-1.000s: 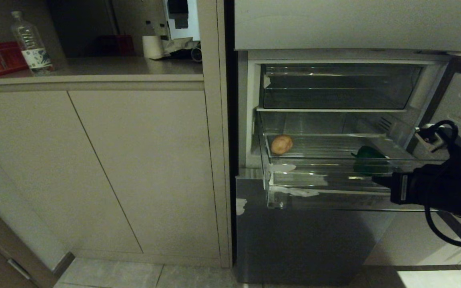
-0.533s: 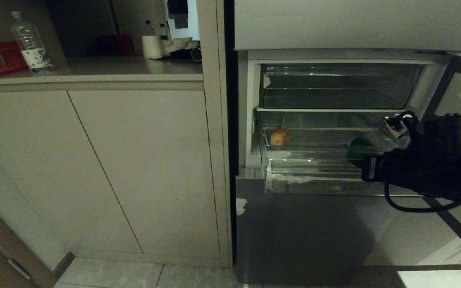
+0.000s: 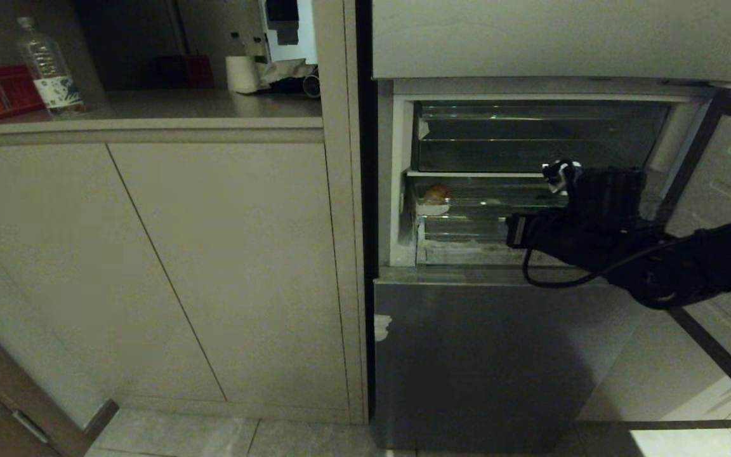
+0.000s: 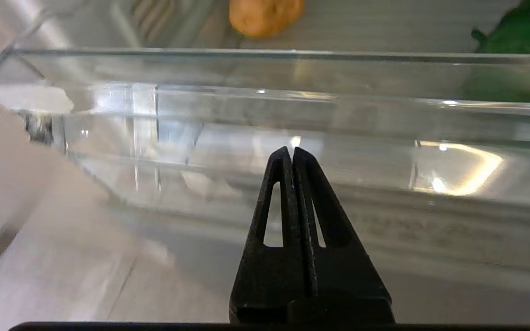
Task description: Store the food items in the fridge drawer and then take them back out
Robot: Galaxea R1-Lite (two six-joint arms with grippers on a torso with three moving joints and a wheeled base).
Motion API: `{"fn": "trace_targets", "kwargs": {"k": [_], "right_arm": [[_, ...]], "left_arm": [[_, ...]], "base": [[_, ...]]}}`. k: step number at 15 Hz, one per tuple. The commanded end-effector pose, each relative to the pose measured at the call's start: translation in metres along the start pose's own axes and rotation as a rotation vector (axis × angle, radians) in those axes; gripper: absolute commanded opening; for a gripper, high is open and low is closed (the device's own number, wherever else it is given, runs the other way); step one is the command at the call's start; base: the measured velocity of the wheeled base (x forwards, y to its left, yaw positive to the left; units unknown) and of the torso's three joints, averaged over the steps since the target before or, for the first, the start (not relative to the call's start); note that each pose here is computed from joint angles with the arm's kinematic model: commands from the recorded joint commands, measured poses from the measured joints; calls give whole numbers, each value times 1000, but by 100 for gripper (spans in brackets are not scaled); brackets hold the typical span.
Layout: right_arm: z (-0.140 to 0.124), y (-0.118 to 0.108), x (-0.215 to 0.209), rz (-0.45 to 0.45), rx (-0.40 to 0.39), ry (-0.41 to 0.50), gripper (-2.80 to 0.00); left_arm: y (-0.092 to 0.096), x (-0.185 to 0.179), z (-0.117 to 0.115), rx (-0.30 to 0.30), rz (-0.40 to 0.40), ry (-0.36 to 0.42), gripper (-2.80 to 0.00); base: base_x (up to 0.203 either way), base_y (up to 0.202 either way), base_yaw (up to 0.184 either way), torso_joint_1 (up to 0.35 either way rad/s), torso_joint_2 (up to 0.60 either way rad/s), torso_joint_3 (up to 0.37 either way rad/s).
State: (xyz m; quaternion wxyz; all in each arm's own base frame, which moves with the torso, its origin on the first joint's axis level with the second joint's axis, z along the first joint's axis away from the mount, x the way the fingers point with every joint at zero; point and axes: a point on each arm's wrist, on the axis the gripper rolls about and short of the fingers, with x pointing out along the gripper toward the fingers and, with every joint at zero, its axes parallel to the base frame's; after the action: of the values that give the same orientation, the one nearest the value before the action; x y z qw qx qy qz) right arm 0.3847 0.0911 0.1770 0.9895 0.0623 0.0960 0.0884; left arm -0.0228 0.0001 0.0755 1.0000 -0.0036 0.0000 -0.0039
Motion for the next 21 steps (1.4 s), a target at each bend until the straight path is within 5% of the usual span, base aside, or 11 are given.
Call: {"fn": "trace_targets", "kwargs": {"k": [1, 21], "right_arm": [[-25, 5, 34, -25, 1, -31, -280], [-22, 10, 105, -92, 42, -222, -280]], "left_arm": [[0, 0, 0, 0, 0, 2, -280], [0, 0, 0, 0, 0, 1, -280]], "base": [[0, 0, 0, 0, 0, 0], [0, 0, 0, 0, 0, 0]]}}
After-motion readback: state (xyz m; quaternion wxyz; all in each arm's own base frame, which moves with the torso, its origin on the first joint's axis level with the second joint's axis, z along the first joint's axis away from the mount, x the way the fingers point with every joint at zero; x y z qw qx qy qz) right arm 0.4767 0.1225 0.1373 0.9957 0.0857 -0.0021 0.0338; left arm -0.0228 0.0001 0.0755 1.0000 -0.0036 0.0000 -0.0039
